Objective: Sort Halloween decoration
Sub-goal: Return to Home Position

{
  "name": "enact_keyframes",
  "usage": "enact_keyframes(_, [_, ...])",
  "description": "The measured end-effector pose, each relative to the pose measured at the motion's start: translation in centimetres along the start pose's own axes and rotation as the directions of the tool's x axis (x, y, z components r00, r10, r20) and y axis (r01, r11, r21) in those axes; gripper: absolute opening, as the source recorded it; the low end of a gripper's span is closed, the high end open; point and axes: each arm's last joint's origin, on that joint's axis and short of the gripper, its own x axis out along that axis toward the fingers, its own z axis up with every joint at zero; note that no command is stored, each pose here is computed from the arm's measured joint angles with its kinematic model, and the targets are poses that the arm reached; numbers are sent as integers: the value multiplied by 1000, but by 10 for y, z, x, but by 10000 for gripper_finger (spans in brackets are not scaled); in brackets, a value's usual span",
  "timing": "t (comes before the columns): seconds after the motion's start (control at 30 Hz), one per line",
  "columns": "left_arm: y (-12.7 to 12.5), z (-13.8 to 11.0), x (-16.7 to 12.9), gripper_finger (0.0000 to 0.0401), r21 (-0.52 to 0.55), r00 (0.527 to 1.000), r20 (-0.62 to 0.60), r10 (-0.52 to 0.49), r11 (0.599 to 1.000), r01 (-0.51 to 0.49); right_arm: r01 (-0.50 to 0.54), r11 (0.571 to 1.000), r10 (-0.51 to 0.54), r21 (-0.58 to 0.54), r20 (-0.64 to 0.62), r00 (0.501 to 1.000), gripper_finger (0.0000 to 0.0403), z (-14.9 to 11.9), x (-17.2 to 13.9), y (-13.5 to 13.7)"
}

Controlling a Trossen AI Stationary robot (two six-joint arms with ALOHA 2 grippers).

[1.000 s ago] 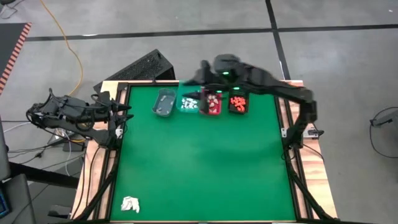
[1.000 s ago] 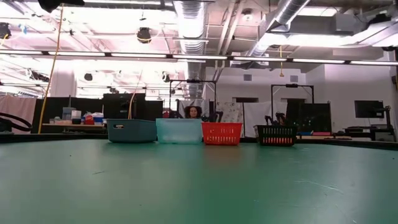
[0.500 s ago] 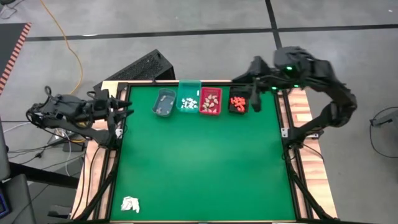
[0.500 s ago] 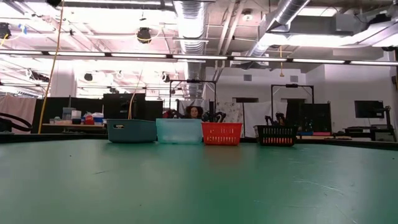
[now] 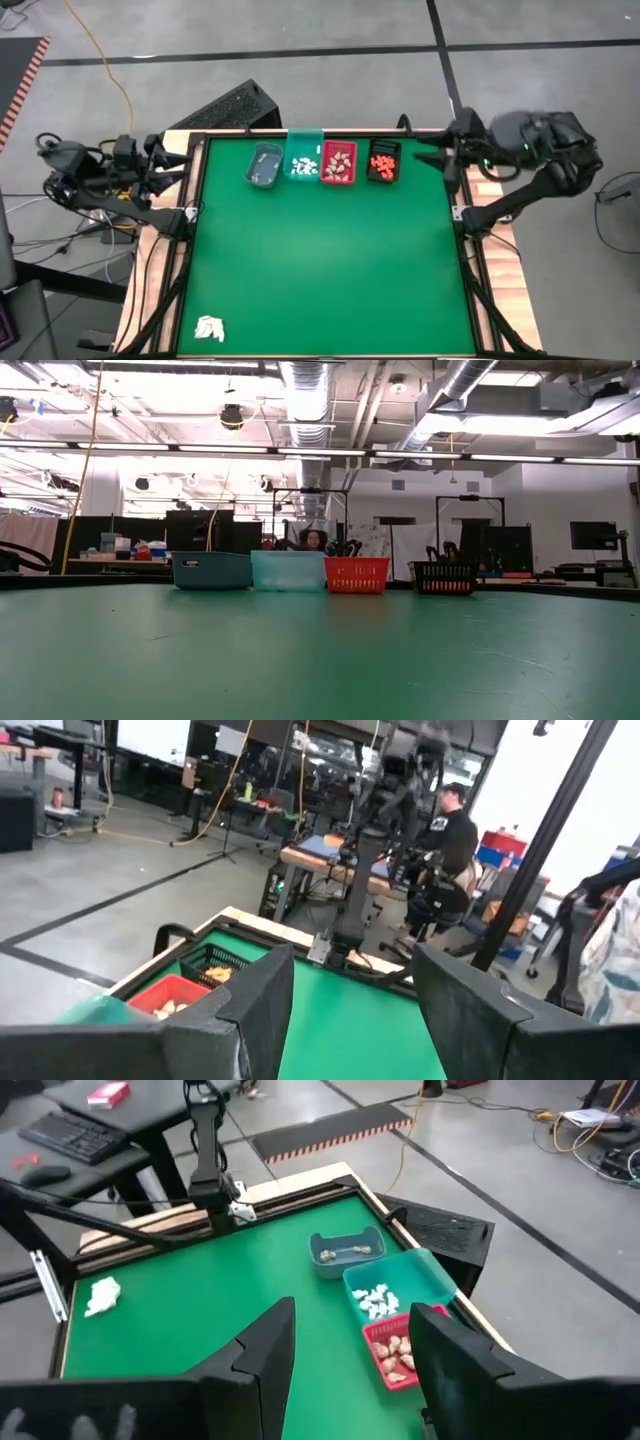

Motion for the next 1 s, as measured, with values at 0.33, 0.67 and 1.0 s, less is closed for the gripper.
enact_keyframes(0.33, [4,-43,15,194,-22,998,41,-45,999,45,-40,994,21,97,191,981,192,-68,9,13])
enact_keyframes(0.67, [4,-92,39,194,-116,991,55,-124,985,130,-95,982,40,165,311,950,192,-117,12,16])
enact_keyframes(1.0, [7,-115,45,194,-145,993,42,-112,983,117,-49,980,-14,191,315,949,192,-168,21,23])
